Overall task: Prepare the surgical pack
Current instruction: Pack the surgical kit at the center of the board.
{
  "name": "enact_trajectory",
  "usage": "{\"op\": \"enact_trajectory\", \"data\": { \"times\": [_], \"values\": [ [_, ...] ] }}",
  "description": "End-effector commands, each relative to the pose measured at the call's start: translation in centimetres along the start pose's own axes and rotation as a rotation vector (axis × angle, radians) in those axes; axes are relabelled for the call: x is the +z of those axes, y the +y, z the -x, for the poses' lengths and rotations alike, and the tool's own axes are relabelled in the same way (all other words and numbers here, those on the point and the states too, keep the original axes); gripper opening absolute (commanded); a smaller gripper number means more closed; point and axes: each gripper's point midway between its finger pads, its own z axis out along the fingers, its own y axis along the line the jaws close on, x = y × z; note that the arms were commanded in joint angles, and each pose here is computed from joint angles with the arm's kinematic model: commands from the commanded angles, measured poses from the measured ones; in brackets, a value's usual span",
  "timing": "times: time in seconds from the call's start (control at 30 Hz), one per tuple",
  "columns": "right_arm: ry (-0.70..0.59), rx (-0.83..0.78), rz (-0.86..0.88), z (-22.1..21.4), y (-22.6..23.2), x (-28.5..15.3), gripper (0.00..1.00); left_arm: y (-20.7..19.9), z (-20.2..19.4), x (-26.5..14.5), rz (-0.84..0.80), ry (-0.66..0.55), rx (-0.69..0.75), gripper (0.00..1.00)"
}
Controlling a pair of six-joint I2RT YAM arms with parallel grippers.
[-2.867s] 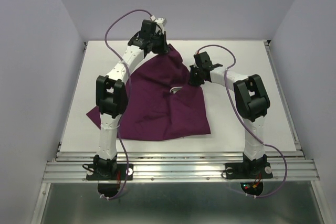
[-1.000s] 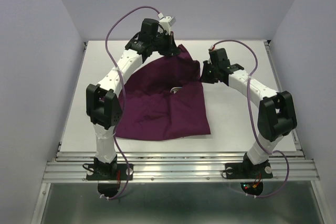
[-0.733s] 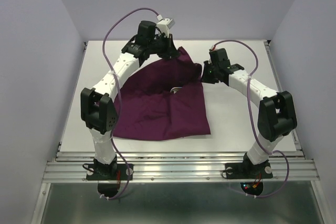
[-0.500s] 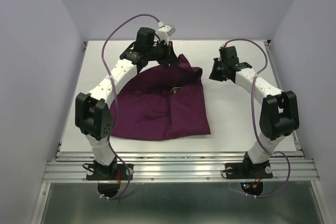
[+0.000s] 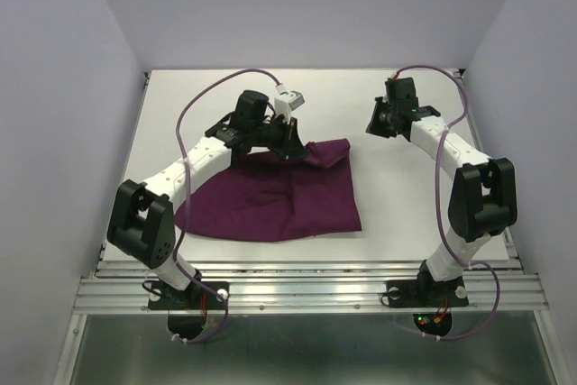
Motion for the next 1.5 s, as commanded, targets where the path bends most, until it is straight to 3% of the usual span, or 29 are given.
{"op": "enact_trajectory", "data": {
  "times": [0.0, 0.6, 1.03, 1.07, 1.13, 1.17, 1.3, 1.47],
  "values": [
    [-0.034, 0.01, 0.022, 0.9, 0.4, -0.5, 0.18, -2.7, 0.5, -1.7, -0.067, -0.07, 0.056, 0.0],
    [0.008, 0.011, 0.064, -0.1, 1.1, -0.2, 0.18, -1.7, -7.2, -1.3, -0.035, 0.059, -0.076, 0.0],
    [0.026, 0.008, 0.071, -0.7, 1.1, 0.3, 0.18, -1.5, -9.6, -1.3, -0.021, 0.12, -0.125, 0.0],
    [0.028, 0.008, 0.07, -0.7, 1.0, 0.3, 0.18, -1.3, -9.9, -1.1, -0.015, 0.131, -0.132, 0.13],
    [0.029, 0.008, 0.073, -0.8, 1.1, 0.4, 0.18, -1.2, -10.2, -1.2, 0.001, 0.147, -0.143, 0.29],
    [0.032, 0.008, 0.073, -0.9, 1.1, 0.4, 0.18, -1.2, -10.2, -1.4, 0.005, 0.146, -0.141, 0.44],
    [0.036, -0.006, 0.092, -0.8, 1.4, 0.4, 0.19, -0.2, -9.3, -2.8, 0.118, 0.134, -0.125, 0.71],
    [0.049, -0.015, 0.152, -1.1, 2.4, -0.2, 0.2, 1.6, -7.2, -6.0, 0.206, 0.013, -0.183, 0.74]
  ]
}}
